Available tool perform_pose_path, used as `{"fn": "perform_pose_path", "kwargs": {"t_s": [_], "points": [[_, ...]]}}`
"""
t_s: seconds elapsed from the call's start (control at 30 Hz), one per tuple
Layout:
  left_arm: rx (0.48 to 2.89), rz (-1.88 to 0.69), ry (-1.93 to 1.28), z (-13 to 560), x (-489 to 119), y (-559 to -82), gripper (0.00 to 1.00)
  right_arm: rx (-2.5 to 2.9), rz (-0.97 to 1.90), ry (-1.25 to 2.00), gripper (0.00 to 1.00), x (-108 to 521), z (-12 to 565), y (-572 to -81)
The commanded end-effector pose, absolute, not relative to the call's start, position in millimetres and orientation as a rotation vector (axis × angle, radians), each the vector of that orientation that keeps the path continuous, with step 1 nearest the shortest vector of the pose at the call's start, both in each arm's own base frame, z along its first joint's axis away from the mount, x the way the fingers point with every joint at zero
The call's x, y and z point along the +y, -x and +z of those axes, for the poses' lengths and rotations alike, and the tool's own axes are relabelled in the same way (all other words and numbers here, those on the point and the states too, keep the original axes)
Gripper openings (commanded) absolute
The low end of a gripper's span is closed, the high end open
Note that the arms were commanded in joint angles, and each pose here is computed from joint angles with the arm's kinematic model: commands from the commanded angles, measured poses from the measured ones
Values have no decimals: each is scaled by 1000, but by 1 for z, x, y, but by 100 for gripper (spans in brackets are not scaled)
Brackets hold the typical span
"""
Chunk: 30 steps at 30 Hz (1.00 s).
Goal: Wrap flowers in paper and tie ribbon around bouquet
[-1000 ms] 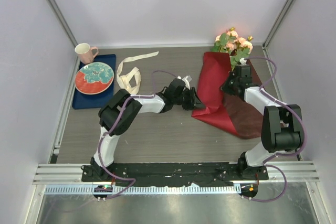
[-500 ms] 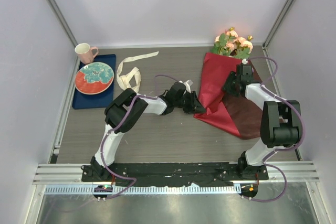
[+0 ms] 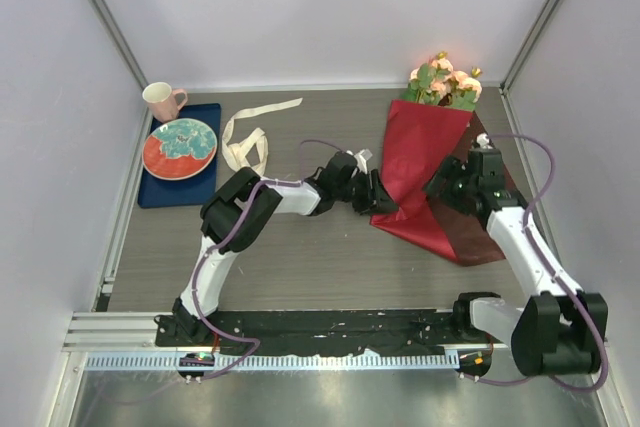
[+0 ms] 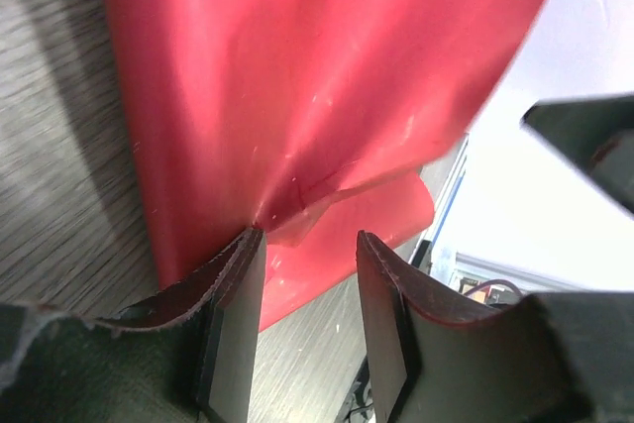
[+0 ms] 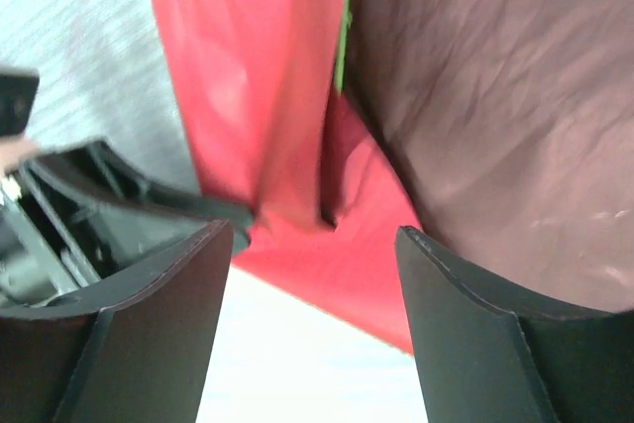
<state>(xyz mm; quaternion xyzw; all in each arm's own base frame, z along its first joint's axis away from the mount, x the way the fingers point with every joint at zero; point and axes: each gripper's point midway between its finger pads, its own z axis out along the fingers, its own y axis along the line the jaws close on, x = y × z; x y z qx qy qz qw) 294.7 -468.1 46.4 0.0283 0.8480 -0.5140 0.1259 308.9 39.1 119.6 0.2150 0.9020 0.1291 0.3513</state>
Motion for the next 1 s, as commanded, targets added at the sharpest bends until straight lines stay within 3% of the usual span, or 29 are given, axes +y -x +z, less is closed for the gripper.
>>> {"fn": "perform_pose_path", "kwargs": {"t_s": [0.0,0.07,0.1,0.2,0.23,0.53,0.8,0.97], "points": [[2466,-1553,-127,61,-481,-297,43,2397,575,-547,72,73,102,-269],[2467,-1561,-120,62,-482,-298,37,2411,677,-557,63,86,97,-259],[2461,-1566,-121,66,-484,-300,36,2433,670,-573,47,86,87,-253],[2494,-1550,-119,62,-487,-302,34,2437,566,-633,24,72,71,-248],[2506,-1545,-116,60,-488,-302,34,2434,552,-641,21,70,70,-249],[2580,-1575,-109,33,-494,-297,33,2449,516,-728,17,65,44,-253],[2542,-1581,-186,58,-495,-296,42,2440,331,-741,15,42,23,-262],[2505,-1616,-216,71,-504,-301,39,2438,315,-770,16,39,23,-264]]}}
